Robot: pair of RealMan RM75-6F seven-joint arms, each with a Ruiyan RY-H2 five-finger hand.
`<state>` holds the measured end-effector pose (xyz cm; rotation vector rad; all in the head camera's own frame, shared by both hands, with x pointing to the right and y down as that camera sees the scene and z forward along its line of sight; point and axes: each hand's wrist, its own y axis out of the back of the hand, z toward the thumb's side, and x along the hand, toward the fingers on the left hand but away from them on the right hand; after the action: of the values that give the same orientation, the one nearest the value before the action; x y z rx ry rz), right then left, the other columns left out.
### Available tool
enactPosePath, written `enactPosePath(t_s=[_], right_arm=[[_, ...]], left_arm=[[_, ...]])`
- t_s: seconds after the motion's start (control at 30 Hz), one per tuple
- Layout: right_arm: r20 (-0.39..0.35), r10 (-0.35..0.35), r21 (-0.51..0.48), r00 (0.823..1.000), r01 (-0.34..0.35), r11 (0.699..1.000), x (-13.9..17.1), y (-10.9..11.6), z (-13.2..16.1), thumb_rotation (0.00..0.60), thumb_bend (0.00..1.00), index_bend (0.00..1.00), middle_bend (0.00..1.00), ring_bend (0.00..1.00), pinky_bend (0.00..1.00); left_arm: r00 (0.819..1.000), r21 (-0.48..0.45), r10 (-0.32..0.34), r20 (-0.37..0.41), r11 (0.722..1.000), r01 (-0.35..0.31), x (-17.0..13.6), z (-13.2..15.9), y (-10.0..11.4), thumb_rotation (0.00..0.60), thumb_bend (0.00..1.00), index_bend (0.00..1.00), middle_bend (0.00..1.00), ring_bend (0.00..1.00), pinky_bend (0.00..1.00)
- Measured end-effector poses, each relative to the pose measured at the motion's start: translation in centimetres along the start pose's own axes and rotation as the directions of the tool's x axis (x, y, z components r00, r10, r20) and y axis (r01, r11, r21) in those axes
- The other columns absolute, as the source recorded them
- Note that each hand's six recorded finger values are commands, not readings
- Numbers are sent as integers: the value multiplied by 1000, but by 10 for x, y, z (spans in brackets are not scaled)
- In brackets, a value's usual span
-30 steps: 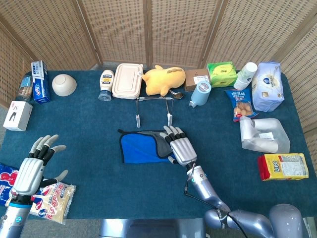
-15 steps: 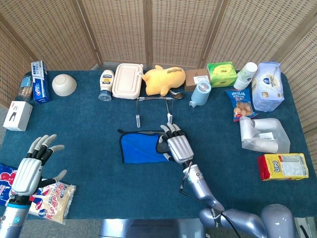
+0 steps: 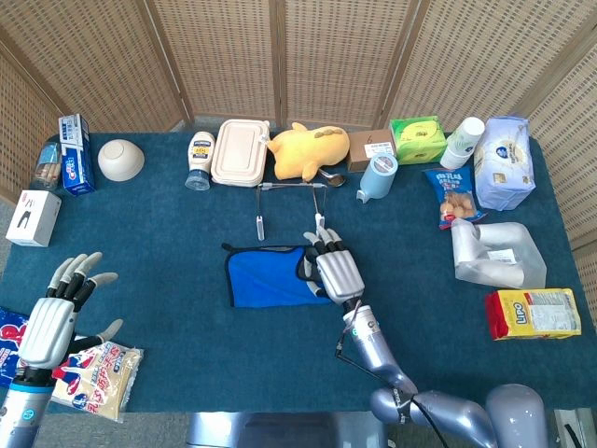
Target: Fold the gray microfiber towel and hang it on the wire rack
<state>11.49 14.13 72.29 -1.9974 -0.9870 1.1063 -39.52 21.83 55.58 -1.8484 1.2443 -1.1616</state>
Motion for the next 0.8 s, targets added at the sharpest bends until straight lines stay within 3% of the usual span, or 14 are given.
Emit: enactPosePath(t_s=[0.4, 0.8], right_arm=[[32, -24, -2, 999, 24, 1000, -7, 14, -17, 600, 282, 627, 166, 31, 0], [90, -22, 38, 996, 19, 999, -11, 22, -53, 600, 280, 613, 167, 32, 0]], left_arm=[[1000, 6, 4, 0, 1000, -4, 0, 1, 0, 600, 304, 259, 77, 0, 0], [1000, 13, 10, -2, 1000, -10, -2, 1, 2, 600, 304, 259, 74, 0, 0]])
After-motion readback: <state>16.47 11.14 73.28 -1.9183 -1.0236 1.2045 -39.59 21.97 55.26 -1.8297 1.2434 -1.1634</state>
